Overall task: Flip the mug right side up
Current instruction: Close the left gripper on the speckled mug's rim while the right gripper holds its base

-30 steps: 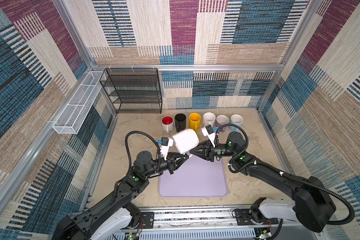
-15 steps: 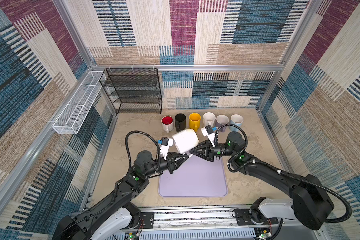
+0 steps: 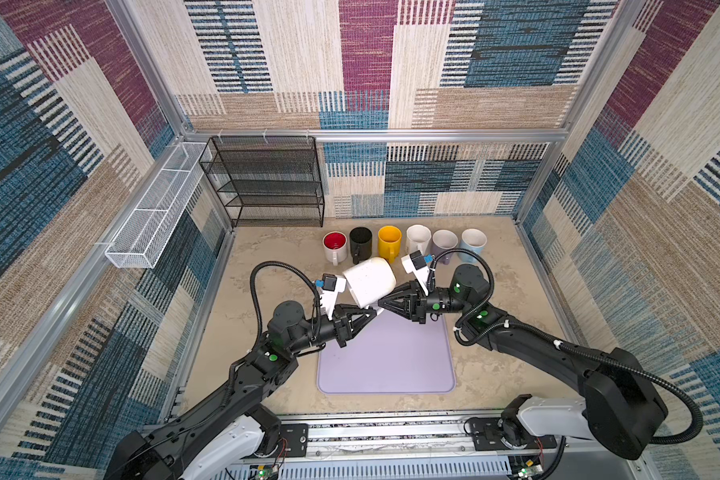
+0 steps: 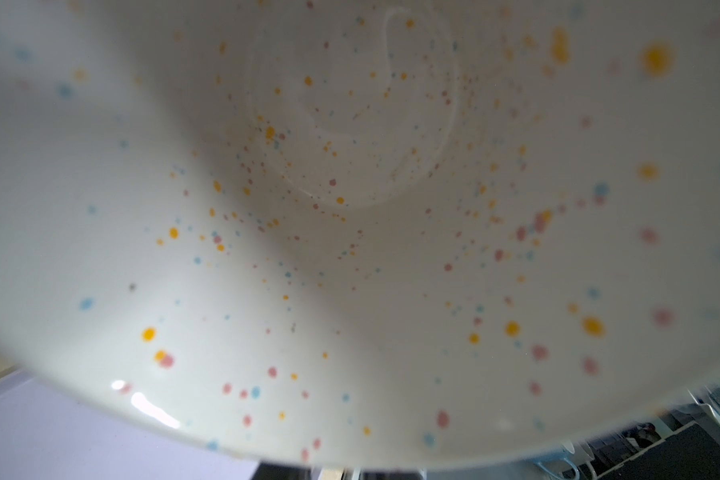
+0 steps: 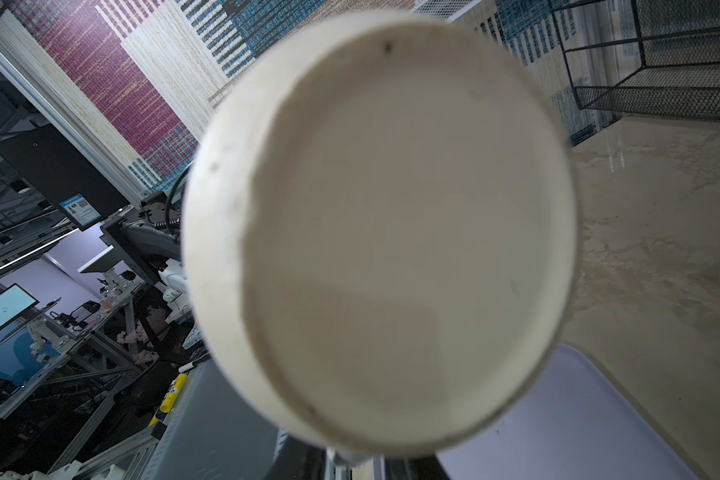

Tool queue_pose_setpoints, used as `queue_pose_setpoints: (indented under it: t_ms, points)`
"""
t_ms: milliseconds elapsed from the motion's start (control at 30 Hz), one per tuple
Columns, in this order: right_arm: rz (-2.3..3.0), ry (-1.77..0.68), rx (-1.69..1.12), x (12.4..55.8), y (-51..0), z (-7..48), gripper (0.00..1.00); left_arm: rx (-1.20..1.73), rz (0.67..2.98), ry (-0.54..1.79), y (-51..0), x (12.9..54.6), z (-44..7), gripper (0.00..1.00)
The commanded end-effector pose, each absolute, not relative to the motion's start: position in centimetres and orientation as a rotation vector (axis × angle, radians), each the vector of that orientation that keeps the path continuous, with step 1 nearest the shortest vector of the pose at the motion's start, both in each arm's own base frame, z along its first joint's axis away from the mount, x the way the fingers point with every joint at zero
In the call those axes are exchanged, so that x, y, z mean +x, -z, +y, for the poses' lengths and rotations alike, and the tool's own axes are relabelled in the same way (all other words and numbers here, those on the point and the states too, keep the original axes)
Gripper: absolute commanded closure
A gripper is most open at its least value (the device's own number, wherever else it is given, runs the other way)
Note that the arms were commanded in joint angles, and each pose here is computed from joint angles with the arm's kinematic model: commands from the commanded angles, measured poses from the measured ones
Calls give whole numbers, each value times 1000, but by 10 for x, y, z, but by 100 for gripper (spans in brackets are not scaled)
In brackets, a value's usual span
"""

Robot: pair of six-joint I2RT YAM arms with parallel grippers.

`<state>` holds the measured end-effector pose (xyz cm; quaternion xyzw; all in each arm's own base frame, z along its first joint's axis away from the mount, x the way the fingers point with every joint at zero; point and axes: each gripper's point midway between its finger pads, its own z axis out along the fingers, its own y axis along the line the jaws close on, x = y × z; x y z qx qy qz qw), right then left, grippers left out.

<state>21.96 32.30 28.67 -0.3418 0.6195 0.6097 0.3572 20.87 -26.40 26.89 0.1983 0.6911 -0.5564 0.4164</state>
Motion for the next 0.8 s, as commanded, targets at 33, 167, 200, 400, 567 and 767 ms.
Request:
queue_pose_setpoints:
  t_ms: [33,167,200,400,567,767]
  points:
    - [1531,-1636,-950,202,-299,327,100,485,1692,1336,-275,218,-262,86]
    - [1530,-1638,-957,200,-298,329,100,478,1695,1332,-274,218,-261,84]
    - [1530,-1638,-958,199,-298,329,100,477,1691,1330,-275,219,-261,84]
    - [1528,-1641,-962,197,-298,331,100,461,1694,1321,-275,220,-259,81]
    - [1527,-1640,-961,195,-298,332,100,431,1698,1302,-273,224,-256,79]
    - [1520,-1644,-970,192,-298,333,100,417,1698,1289,-273,225,-254,77]
